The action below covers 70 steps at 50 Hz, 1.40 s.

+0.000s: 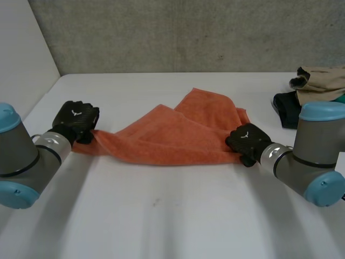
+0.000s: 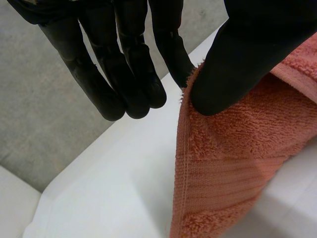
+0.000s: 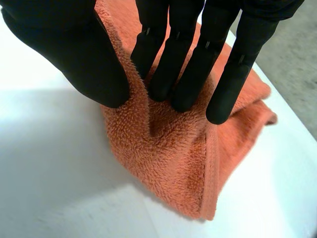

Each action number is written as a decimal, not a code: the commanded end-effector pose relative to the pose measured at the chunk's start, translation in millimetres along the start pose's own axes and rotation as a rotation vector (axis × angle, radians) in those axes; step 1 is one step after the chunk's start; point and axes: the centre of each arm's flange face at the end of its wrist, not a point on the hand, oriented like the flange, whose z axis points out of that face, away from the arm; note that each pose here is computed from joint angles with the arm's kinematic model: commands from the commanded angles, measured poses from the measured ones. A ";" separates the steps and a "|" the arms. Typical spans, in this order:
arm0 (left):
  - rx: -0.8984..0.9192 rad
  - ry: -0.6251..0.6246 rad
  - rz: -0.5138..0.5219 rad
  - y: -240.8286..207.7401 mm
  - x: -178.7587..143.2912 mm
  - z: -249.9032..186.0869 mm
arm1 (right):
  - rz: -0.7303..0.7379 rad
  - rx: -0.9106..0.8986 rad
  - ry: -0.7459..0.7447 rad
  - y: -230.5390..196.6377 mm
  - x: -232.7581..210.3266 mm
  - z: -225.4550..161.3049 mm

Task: Fold the laundry.

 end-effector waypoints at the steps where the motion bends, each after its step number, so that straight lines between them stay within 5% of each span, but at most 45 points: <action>1: -0.007 0.033 0.019 -6.5 7.9 -4.0 | -0.014 -0.029 0.043 4.0 -0.8 4.7; 9: -0.021 0.044 0.017 -12.6 7.2 -10.5 | 0.000 -0.031 0.057 -2.7 4.6 -7.3; 25: 0.408 -0.012 -0.129 -191.1 -25.6 -128.2 | -0.017 0.314 0.492 -137.1 142.2 -130.7; 31: 0.494 0.009 -0.190 -217.5 -24.5 -152.1 | 0.041 0.433 0.421 -150.9 153.4 -97.5; 43: 0.366 0.049 -0.201 -190.6 -0.6 -139.3 | 0.033 0.577 0.193 -128.4 80.3 29.7; 49: 0.333 0.036 -0.190 -182.9 1.2 -137.8 | 0.077 0.535 0.125 -99.6 34.8 63.2; 54: 0.354 0.032 -0.188 -188.1 -0.8 -140.8 | 0.133 0.486 0.293 -107.7 60.0 51.0; 60: 0.413 0.009 -0.175 -205.4 -8.8 -145.2 | 0.203 0.221 0.413 -120.7 67.1 -17.4; 66: 0.458 0.000 -0.178 -221.8 -14.6 -149.3 | 0.254 -0.093 0.247 -100.8 28.7 -82.0; 70: 0.494 0.005 -0.177 -235.3 -14.6 -155.3 | 0.412 -0.243 0.139 -77.2 -8.7 -114.3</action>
